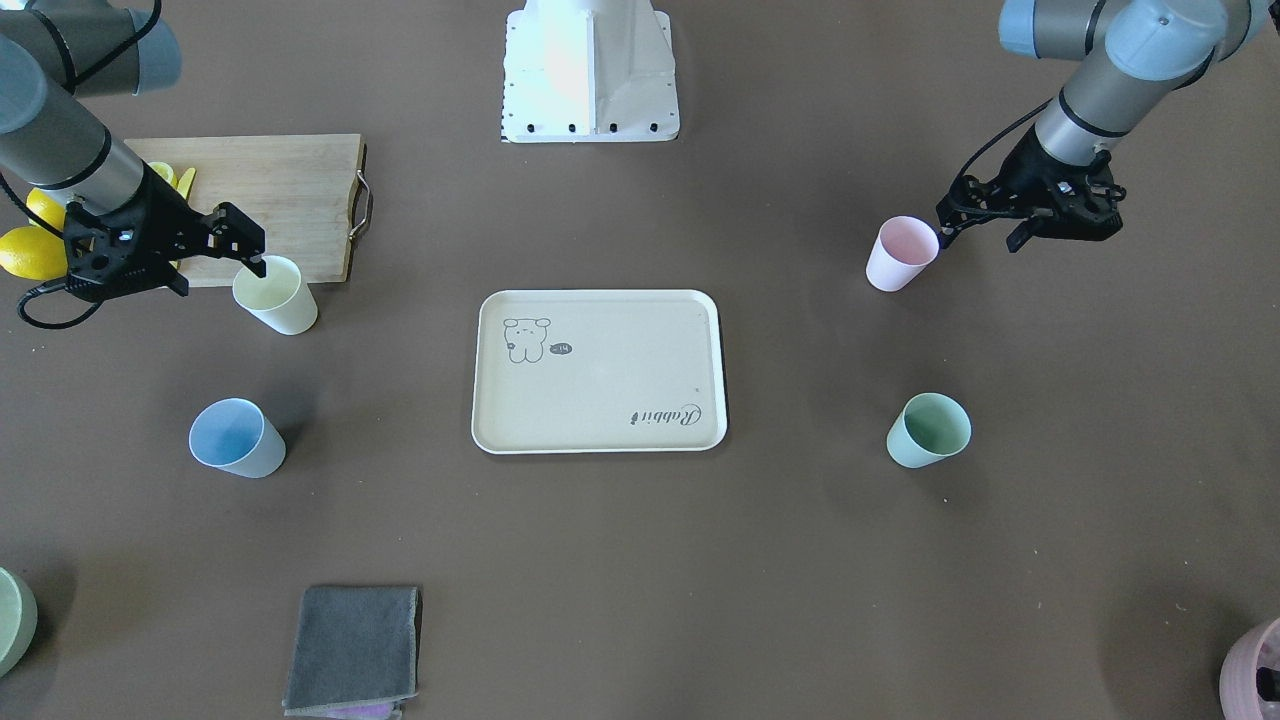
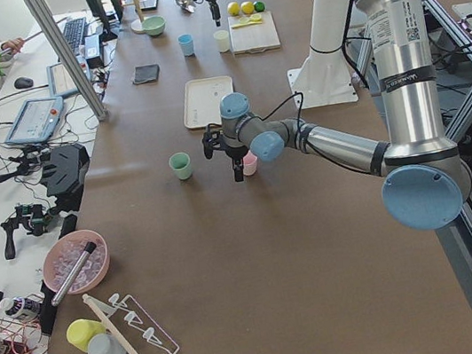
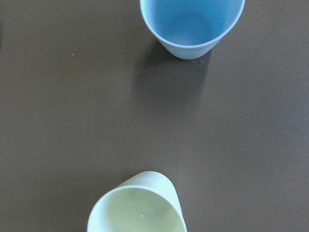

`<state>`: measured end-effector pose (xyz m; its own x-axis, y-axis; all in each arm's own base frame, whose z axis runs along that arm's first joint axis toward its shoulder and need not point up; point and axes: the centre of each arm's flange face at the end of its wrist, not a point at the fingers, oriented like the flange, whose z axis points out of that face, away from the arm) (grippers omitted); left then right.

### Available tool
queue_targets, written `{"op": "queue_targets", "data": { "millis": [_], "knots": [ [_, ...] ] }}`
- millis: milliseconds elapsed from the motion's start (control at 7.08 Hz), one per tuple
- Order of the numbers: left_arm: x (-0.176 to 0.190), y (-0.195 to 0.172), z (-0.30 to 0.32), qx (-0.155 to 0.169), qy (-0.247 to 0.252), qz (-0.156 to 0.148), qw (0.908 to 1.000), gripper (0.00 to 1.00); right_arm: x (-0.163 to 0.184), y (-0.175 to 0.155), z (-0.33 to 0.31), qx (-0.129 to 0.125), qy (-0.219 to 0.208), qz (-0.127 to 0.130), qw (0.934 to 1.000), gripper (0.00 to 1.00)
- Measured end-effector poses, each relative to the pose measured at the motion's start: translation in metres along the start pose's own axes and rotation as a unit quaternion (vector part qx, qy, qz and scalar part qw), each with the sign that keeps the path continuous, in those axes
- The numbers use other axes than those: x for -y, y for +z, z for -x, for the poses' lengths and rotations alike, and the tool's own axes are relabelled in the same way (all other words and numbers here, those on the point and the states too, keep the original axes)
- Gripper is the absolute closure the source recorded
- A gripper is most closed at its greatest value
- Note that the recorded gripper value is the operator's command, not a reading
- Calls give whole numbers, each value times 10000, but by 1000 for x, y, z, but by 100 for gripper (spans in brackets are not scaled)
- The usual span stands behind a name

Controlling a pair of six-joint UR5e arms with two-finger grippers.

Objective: Place all cups on tray

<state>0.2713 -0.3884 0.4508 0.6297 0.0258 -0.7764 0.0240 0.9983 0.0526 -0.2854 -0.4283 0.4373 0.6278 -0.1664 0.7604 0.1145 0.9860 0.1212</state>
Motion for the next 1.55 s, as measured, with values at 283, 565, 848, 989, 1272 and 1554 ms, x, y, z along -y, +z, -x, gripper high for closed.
{"op": "queue_targets", "data": {
  "millis": [283, 565, 848, 989, 1272, 1554],
  "knots": [
    [-11, 22, -23, 43, 7, 81, 10000, 48, 6, 18, 4, -94, 23, 59, 9999, 100],
    [-19, 40, -24, 176, 26, 142, 9997, 100, 7, 23, 6, -99, 19, 111, 9999, 100],
    [-20, 43, -22, 216, 31, 186, 9996, 100, 6, 22, 8, -43, 14, 167, 9998, 100],
    [-19, 42, -24, 194, 44, 198, 9996, 100, 5, 21, 9, 3, 13, 210, 9998, 100],
    [-16, 31, -41, -29, 35, 333, 9994, 100, 10, 12, 18, 182, 26, 266, 9995, 100],
    [16, 16, -116, -77, -55, 362, 9993, 100, 38, -8, 63, 307, 125, 225, 9992, 100]
  ]
}}
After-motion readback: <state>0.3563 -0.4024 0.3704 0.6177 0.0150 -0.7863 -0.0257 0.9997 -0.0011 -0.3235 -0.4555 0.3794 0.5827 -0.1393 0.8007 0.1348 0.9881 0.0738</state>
